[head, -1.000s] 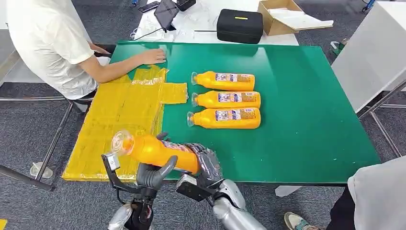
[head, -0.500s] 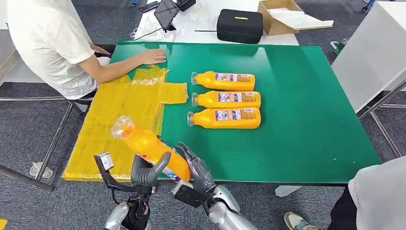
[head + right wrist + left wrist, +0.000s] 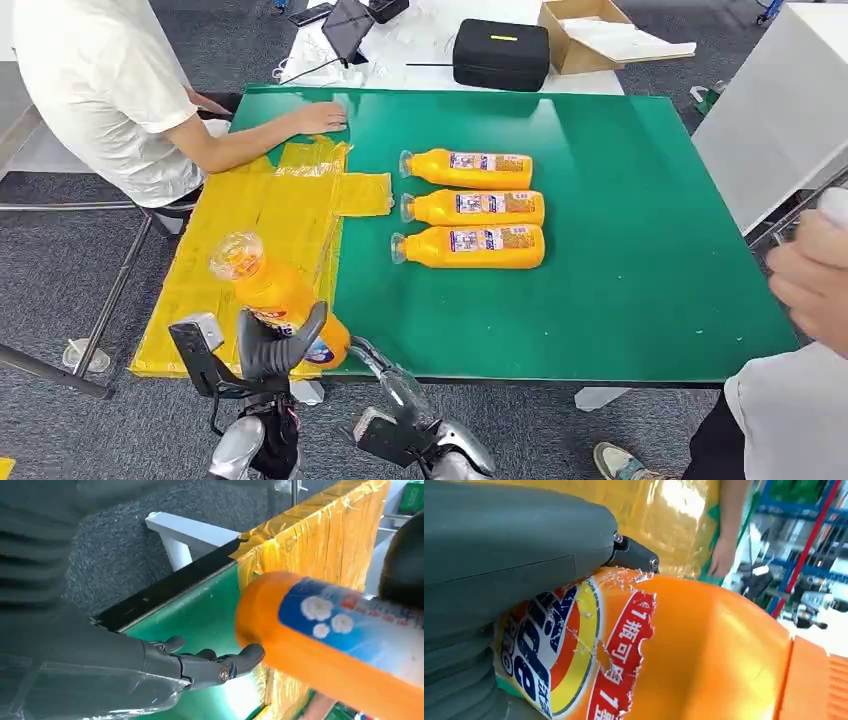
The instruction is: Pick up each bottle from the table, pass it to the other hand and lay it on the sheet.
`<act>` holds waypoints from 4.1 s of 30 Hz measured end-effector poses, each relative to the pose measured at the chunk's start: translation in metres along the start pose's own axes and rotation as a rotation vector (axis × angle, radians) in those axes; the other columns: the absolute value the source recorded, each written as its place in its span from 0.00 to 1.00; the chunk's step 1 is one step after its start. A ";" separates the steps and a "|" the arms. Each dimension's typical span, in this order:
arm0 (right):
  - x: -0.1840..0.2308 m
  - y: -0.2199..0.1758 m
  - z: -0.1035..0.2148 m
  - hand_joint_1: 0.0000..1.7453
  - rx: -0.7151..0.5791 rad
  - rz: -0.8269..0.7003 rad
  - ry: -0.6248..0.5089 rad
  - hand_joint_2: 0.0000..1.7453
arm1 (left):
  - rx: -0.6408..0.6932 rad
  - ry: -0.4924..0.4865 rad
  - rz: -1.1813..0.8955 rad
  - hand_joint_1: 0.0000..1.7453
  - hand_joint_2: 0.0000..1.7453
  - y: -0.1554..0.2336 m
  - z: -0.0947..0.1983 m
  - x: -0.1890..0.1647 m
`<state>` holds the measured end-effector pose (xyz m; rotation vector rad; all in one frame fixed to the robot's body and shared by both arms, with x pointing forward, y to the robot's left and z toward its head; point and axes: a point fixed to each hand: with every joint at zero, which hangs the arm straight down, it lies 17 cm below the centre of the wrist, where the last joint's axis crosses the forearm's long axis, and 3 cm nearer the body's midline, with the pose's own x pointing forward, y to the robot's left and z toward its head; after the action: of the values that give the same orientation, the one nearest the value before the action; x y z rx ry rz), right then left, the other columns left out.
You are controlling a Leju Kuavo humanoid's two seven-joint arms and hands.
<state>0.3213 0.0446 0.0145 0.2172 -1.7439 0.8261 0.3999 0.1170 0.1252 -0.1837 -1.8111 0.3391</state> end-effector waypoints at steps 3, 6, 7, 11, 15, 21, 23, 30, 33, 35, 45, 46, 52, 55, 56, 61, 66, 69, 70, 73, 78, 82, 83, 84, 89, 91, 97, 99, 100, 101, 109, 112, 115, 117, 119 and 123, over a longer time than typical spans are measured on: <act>0.004 -0.011 0.000 0.00 -0.062 0.005 -0.019 0.00 | 0.020 -0.056 -0.271 1.00 1.00 0.007 -0.005 0.003; 0.012 -0.040 0.000 0.00 -0.181 0.027 -0.052 0.00 | -0.015 -0.107 -0.416 1.00 1.00 0.004 -0.011 0.007; 0.014 -0.051 -0.001 0.00 -0.218 0.037 -0.062 0.00 | -0.026 -0.121 -0.462 1.00 1.00 0.003 -0.014 0.007; 0.024 -0.102 -0.002 0.00 -0.375 0.069 -0.095 0.00 | -0.116 -0.134 -0.752 1.00 1.00 -0.002 -0.027 -0.009; 0.032 -0.135 -0.003 0.00 -0.455 0.074 -0.120 0.00 | -0.214 -0.128 -1.022 1.00 1.00 0.000 -0.038 -0.035; 0.041 -0.157 -0.003 0.00 -0.505 0.075 -0.144 0.00 | -0.300 -0.102 -1.220 1.00 1.00 0.010 -0.056 -0.061; 0.043 -0.160 -0.003 0.00 -0.513 0.076 -0.148 0.00 | -0.318 -0.093 -1.256 1.00 1.00 0.013 -0.057 -0.066; 0.041 -0.164 -0.001 0.00 -0.526 0.030 -0.143 0.00 | -0.630 0.102 -1.421 1.00 1.00 0.006 -0.055 -0.122; 0.041 -0.165 -0.001 0.00 -0.523 0.016 -0.145 0.00 | -0.746 0.215 -1.479 0.97 1.00 0.016 -0.053 -0.143; 0.042 -0.165 -0.002 0.00 -0.523 0.009 -0.146 0.00 | -0.791 0.276 -1.509 0.91 1.00 0.027 -0.058 -0.149; 0.043 -0.170 -0.004 0.00 -0.536 -0.010 -0.148 0.00 | -0.908 0.428 -1.517 0.00 1.00 0.058 -0.071 -0.154; 0.043 -0.170 -0.004 0.00 -0.536 -0.010 -0.148 0.00 | -0.908 0.428 -1.517 0.00 1.00 0.058 -0.071 -0.154; 0.041 -0.173 -0.003 0.00 -0.549 -0.025 -0.143 0.00 | -0.904 0.508 -1.554 0.00 1.00 0.080 -0.077 -0.153; 0.040 -0.173 -0.003 0.00 -0.548 -0.018 -0.141 0.00 | -0.929 0.572 -1.546 0.00 1.00 0.089 -0.075 -0.155; 0.039 -0.174 -0.003 0.00 -0.552 -0.016 -0.139 0.00 | -0.934 0.580 -1.544 0.00 1.00 0.090 -0.075 -0.155; 0.035 -0.178 0.001 0.00 -0.566 -0.003 -0.129 0.00 | -0.931 0.597 -1.547 0.00 1.00 0.097 -0.078 -0.153; 0.033 -0.179 0.002 0.00 -0.565 -0.001 -0.126 0.00 | -0.930 0.604 -1.549 0.00 1.00 0.101 -0.078 -0.152; 0.033 -0.179 0.002 0.00 -0.565 0.000 -0.126 0.00 | -0.930 0.606 -1.551 0.00 1.00 0.102 -0.078 -0.152; 0.033 -0.179 0.002 0.00 -0.565 0.000 -0.126 0.00 | -0.930 0.607 -1.551 0.00 1.00 0.102 -0.078 -0.152; 0.033 -0.180 0.002 0.00 -0.566 0.003 -0.125 0.00 | -0.931 0.610 -1.549 0.00 1.00 0.103 -0.078 -0.152; 0.030 -0.181 0.004 0.00 -0.568 0.009 -0.120 0.00 | -0.940 0.608 -1.527 0.00 1.00 0.102 -0.078 -0.152; 0.028 -0.183 0.007 0.00 -0.586 0.020 -0.112 0.00 | -0.889 0.463 -1.447 0.00 1.00 0.081 -0.086 -0.145; 0.026 -0.183 0.009 0.00 -0.591 0.024 -0.106 0.00 | -0.873 0.414 -1.405 0.00 1.00 0.073 -0.087 -0.142; 0.024 -0.184 0.012 0.00 -0.597 0.028 -0.099 0.00 | -0.854 0.354 -1.345 0.00 1.00 0.060 -0.086 -0.138; 0.019 -0.184 0.023 0.00 -0.609 0.049 -0.085 0.00 | -0.809 0.167 -1.201 0.00 1.00 0.014 -0.067 -0.122; 0.017 -0.183 0.026 0.00 -0.605 0.057 -0.081 0.00 | -0.808 0.137 -1.168 0.00 1.00 0.003 -0.059 -0.117; 0.016 -0.183 0.034 0.00 -0.611 0.089 -0.077 0.00 | -0.802 0.034 -1.097 0.00 1.00 -0.025 -0.046 -0.096; 0.014 -0.183 0.036 0.00 -0.612 0.092 -0.073 0.00 | -0.795 0.013 -1.084 0.00 1.00 -0.029 -0.046 -0.090; 0.013 -0.183 0.037 0.00 -0.611 0.093 -0.071 0.00 | -0.797 0.004 -1.077 0.00 1.00 -0.032 -0.044 -0.087; 0.013 -0.183 0.038 0.00 -0.610 0.097 -0.069 0.00 | -0.805 -0.016 -1.073 0.00 1.00 -0.037 -0.042 -0.083; 0.012 -0.184 0.041 0.00 -0.611 0.113 -0.069 1.00 | -0.866 -0.061 -1.054 0.00 1.00 -0.050 -0.028 -0.076; 0.012 -0.186 0.042 0.00 -0.614 0.127 -0.071 1.00 | -0.881 -0.083 -1.016 0.00 1.00 -0.057 -0.022 -0.071; 0.015 -0.187 0.043 0.00 -0.612 0.197 -0.082 1.00 | -0.844 -0.123 -0.935 0.00 1.00 -0.066 -0.020 -0.056; 0.018 -0.187 0.043 0.00 -0.586 0.335 -0.093 1.00 | -0.762 -0.154 -0.811 0.00 1.00 -0.078 -0.020 -0.035; 0.012 -0.188 0.042 0.00 -0.520 0.507 -0.079 1.00 | -0.679 -0.179 -0.685 0.00 1.00 -0.093 -0.014 -0.016; -0.007 -0.206 0.048 0.00 -0.466 0.690 -0.038 1.00 | -0.568 -0.205 -0.559 0.00 1.00 -0.107 -0.002 0.004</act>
<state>0.3965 -0.1395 0.0881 -0.7201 -2.0147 0.8602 0.4067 0.0180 0.1643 -0.0282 -2.0356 -0.5754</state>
